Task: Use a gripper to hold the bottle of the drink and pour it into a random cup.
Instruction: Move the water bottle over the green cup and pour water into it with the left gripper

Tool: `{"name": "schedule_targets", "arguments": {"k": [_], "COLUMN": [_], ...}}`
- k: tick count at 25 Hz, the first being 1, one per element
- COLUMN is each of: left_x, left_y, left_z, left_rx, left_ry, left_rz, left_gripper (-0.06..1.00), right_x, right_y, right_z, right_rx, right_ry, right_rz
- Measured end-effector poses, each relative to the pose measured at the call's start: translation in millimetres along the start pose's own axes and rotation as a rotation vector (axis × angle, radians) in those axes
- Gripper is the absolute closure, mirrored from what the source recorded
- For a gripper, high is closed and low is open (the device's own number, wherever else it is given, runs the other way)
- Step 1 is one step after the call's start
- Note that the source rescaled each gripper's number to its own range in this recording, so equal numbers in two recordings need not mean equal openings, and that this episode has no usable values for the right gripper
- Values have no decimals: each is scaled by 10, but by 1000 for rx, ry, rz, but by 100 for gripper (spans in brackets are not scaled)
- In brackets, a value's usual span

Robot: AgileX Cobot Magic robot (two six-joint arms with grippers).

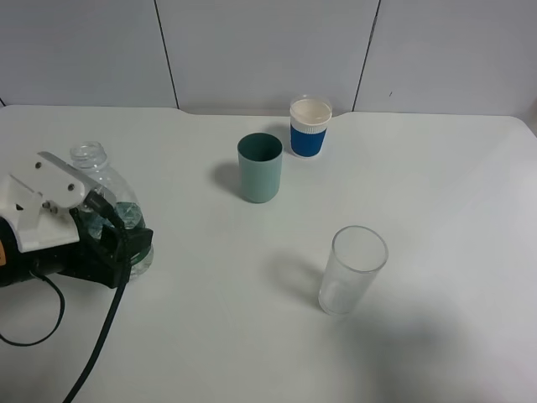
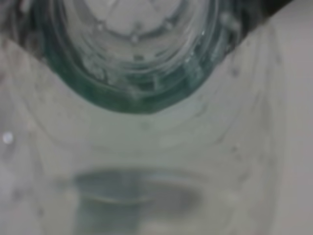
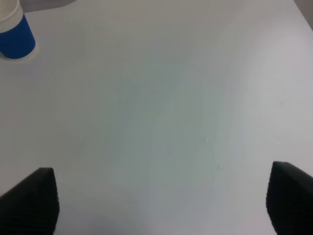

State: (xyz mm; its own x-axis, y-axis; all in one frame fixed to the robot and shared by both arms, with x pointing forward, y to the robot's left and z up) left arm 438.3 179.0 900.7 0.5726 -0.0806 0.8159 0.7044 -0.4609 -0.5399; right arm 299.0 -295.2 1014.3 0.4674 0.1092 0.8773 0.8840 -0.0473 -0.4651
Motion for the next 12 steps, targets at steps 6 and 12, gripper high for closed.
{"name": "schedule_targets", "arguments": {"k": [6, 12], "left_x": [230, 433], "left_y": [-1, 16], "left_z": [-37, -68], "left_rx": [8, 13], "left_ry": [54, 121], "left_rz": [-1, -12], "left_gripper": [94, 94], "right_x": [0, 0], "right_y": [0, 0], "right_z": [0, 0], "right_rx": [0, 0], "right_ry": [0, 0], "right_rz": [0, 0]}}
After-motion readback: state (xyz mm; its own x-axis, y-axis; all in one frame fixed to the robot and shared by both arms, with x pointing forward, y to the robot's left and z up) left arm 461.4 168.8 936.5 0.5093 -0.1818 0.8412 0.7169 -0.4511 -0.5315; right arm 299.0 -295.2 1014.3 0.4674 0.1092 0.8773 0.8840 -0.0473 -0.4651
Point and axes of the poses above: a point on each arm's last joint axis where the gripper is mounted, y pointing out along that axis toward the gripper, z along the wrist's bending axis when the last joint is at zero, x = y × z, the point moved 7 cm from there along y, pointing out along that axis toward the gripper, and after that the axes turned 11 degrees about -y, right-handed, at the moved point
